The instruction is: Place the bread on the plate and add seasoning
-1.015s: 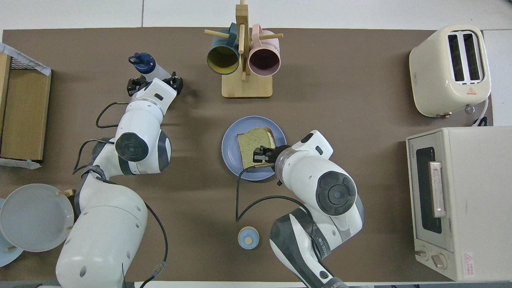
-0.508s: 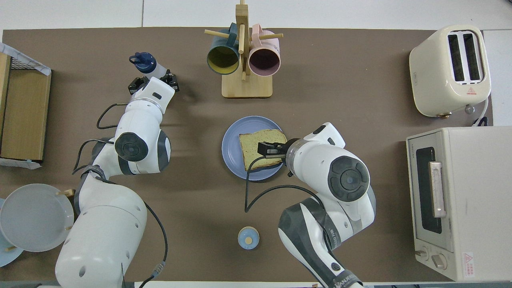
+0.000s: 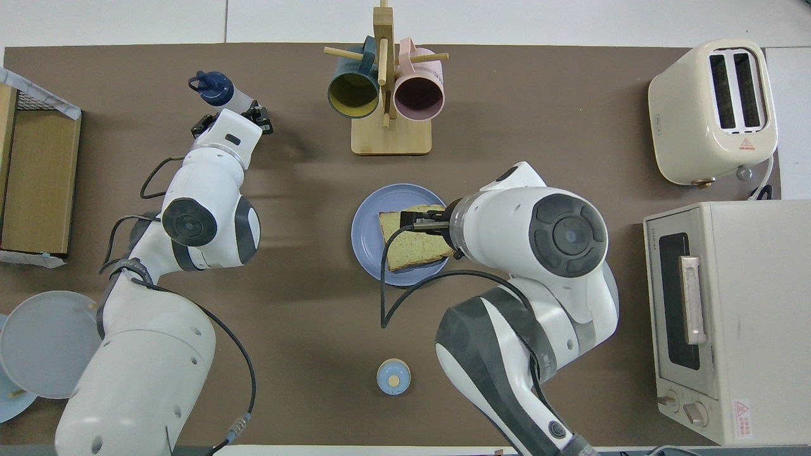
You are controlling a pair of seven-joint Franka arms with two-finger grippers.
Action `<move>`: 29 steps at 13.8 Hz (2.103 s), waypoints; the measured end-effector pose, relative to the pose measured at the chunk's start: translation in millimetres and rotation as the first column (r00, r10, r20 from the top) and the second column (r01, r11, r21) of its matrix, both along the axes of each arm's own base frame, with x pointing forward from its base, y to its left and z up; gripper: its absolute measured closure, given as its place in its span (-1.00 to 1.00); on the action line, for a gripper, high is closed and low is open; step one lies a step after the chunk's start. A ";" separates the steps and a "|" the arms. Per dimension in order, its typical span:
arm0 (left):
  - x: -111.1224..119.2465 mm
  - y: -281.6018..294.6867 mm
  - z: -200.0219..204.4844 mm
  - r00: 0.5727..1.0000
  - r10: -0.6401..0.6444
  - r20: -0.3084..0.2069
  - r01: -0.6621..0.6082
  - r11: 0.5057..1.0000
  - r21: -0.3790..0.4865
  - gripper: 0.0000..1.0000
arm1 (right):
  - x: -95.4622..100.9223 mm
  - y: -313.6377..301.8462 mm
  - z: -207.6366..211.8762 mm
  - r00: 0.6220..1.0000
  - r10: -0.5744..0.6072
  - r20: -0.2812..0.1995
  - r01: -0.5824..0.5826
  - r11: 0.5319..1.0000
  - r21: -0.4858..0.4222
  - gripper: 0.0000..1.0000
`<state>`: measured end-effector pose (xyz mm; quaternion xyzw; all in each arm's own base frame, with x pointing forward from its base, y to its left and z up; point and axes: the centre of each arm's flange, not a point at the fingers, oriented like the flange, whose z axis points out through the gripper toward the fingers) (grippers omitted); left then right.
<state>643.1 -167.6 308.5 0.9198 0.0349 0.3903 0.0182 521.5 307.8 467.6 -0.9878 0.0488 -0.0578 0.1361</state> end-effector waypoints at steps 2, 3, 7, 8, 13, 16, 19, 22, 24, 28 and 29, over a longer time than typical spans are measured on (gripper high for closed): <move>2.4 6.3 41.1 0.995 -0.066 -0.069 0.066 0.998 0.005 0.00 | 9.7 -2.5 26.2 0.997 -0.029 -0.071 0.034 0.997 0.069 -1.00; 0.6 9.4 62.1 0.987 -0.131 -0.090 0.134 0.990 0.030 0.00 | 11.9 -4.8 33.0 0.994 -0.039 -0.100 0.049 0.994 0.095 -1.00; -18.2 14.2 115.6 0.904 -0.357 -0.234 0.376 0.926 0.040 0.00 | 7.2 -1.8 50.5 0.984 -0.042 -0.171 0.073 0.981 0.180 -1.00; -25.8 13.3 125.2 0.865 -0.417 -0.280 0.442 0.897 0.029 0.00 | 4.6 -0.6 54.4 0.982 -0.042 -0.182 0.078 0.978 0.194 -1.00; -75.4 15.6 179.7 0.590 -0.642 -0.489 0.746 0.665 0.028 0.00 | -5.1 8.0 68.3 0.954 -0.124 -0.274 0.198 0.944 0.264 -1.00; -105.9 7.1 193.3 0.395 -0.734 -0.552 0.874 0.485 -0.020 0.00 | -19.0 30.5 69.4 0.937 -0.133 -0.323 0.229 0.933 0.278 -1.00; -139.9 -35.6 185.4 0.214 -0.742 -0.635 0.952 0.303 -0.033 0.00 | -34.6 56.1 72.0 0.921 -0.164 -0.354 0.271 0.922 0.277 -1.00; -169.1 -61.3 166.7 0.081 -0.737 -0.671 0.987 0.151 -0.046 0.00 | -36.4 58.0 77.0 0.909 -0.166 -0.381 0.294 0.905 0.308 -0.81; -178.6 -61.3 162.7 0.018 -0.741 -0.671 0.996 0.071 -0.052 0.00 | -37.9 52.5 88.1 0.909 -0.164 -0.382 0.298 0.898 0.324 -0.77; -185.1 -55.4 165.9 -0.061 -0.744 -0.665 0.998 -0.029 -0.059 0.00 | -42.1 46.6 107.1 0.918 -0.167 -0.360 0.300 0.887 0.352 -0.27; -186.4 -55.3 165.8 -0.067 -0.745 -0.664 0.998 -0.037 -0.060 0.00 | -40.7 46.4 105.8 0.919 -0.175 -0.353 0.305 0.883 0.357 -0.17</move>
